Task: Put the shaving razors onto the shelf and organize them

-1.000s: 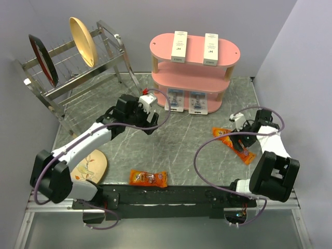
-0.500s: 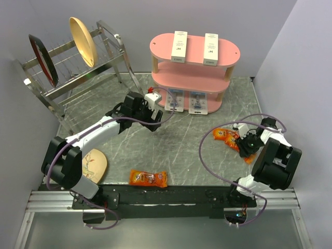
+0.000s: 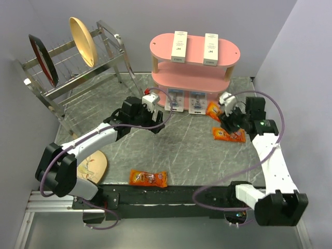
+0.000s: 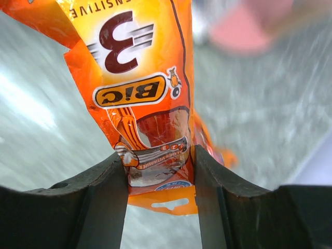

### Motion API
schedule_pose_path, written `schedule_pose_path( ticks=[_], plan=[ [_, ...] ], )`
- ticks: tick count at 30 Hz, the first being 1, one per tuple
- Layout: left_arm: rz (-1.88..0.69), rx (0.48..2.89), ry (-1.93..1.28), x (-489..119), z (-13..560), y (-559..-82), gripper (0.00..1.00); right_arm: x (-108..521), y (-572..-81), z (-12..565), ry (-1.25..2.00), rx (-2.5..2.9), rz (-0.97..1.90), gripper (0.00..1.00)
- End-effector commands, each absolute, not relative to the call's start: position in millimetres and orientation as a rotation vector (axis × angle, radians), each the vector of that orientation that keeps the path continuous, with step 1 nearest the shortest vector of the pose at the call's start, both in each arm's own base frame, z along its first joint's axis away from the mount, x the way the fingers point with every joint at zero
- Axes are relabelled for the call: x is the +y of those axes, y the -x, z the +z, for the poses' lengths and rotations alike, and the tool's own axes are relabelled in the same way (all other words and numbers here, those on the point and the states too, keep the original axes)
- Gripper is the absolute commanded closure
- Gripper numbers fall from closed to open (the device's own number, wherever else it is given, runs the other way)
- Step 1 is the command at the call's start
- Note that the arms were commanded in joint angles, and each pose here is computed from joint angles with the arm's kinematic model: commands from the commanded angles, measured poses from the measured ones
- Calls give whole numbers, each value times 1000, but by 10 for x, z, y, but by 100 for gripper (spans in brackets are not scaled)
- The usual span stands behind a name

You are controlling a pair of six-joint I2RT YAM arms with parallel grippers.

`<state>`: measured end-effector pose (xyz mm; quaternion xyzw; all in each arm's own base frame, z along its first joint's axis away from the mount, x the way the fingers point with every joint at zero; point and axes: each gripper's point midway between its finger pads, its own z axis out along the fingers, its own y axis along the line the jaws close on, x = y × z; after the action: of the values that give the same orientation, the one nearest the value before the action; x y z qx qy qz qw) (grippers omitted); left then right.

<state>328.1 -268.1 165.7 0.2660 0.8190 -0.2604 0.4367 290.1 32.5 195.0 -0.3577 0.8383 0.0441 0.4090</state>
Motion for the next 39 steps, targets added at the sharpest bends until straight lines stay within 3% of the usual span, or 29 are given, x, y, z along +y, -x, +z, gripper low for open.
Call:
schedule_pose_path(
  ticks=[1,5,8,19,39],
  plan=[
    [-692,1978,-584,-2732,1874,-3320,3,585,-3266,2517,400,2075,218,100],
    [-719,1989,-568,-2815,1916,-3375,4,593,-3684,2826,26,2082,262,100],
    [-719,1988,-579,-2887,1946,-3414,4,586,-3900,2888,-54,2060,266,100],
    [-714,1969,-661,-3245,1978,-3512,4,713,-4289,2792,-123,2081,336,100],
    [-731,1996,-700,-3342,1826,-3394,3,754,-4695,2754,-252,2029,348,100]
  ],
)
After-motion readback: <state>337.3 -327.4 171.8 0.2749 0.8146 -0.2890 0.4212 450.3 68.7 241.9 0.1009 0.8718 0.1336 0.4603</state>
